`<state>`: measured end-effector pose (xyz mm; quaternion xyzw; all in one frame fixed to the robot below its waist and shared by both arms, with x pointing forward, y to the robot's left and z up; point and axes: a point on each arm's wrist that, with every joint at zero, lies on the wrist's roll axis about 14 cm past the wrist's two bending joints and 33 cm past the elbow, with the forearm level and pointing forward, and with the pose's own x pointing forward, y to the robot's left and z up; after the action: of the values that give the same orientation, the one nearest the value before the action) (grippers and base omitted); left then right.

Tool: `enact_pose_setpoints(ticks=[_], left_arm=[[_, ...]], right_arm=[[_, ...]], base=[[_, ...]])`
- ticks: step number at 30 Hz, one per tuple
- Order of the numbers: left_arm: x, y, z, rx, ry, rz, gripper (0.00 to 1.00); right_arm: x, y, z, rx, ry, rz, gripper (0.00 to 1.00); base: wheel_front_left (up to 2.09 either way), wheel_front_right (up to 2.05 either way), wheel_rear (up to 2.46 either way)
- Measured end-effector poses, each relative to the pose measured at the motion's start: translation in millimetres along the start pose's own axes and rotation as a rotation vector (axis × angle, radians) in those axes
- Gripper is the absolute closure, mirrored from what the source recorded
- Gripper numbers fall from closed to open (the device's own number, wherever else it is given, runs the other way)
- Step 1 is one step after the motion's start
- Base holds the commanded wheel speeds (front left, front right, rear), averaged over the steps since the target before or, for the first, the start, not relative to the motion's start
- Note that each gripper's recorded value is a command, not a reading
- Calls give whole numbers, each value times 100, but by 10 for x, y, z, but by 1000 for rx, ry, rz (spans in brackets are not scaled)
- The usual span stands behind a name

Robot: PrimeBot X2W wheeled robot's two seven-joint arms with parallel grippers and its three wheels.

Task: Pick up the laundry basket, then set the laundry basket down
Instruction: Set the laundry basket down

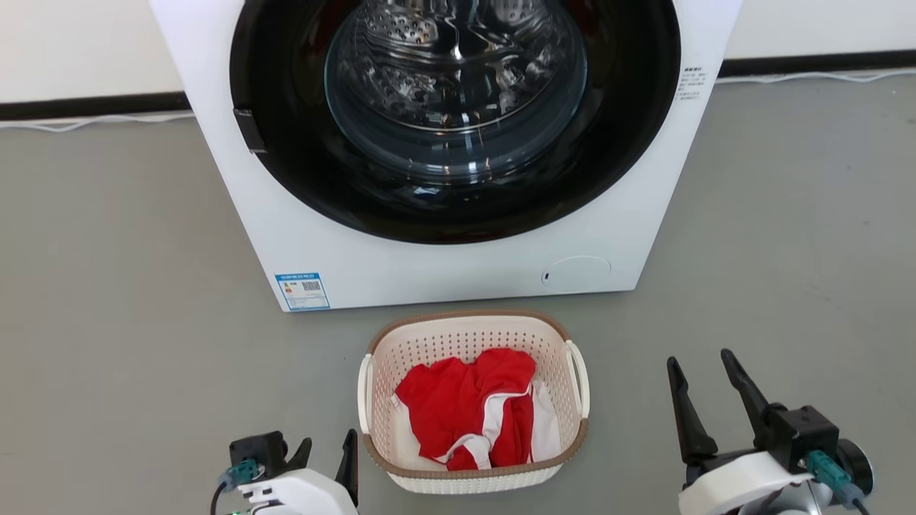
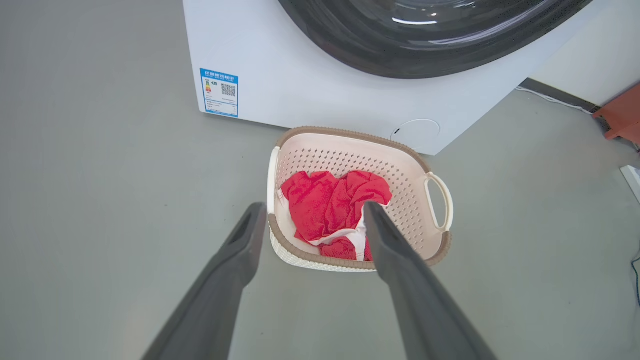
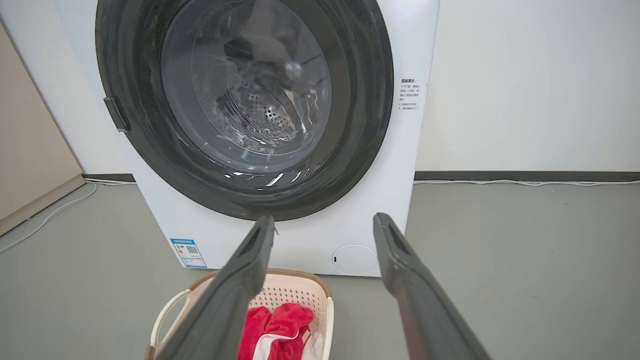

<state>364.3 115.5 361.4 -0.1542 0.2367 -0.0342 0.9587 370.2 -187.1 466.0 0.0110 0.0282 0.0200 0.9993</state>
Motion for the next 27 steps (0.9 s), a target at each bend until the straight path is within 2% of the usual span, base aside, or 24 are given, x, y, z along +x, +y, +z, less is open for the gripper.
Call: enact_pose_setpoints(ticks=[17, 27], left_arm=[[-372, 23, 750, 23, -320, -2, 0], [-573, 230, 892, 19, -395, 57, 0]], right_arm=[[-227, 1, 35, 9, -19, -6, 0], [-275, 32, 18, 11, -16, 3, 0]], base=[[0, 0, 0], [0, 0, 0]])
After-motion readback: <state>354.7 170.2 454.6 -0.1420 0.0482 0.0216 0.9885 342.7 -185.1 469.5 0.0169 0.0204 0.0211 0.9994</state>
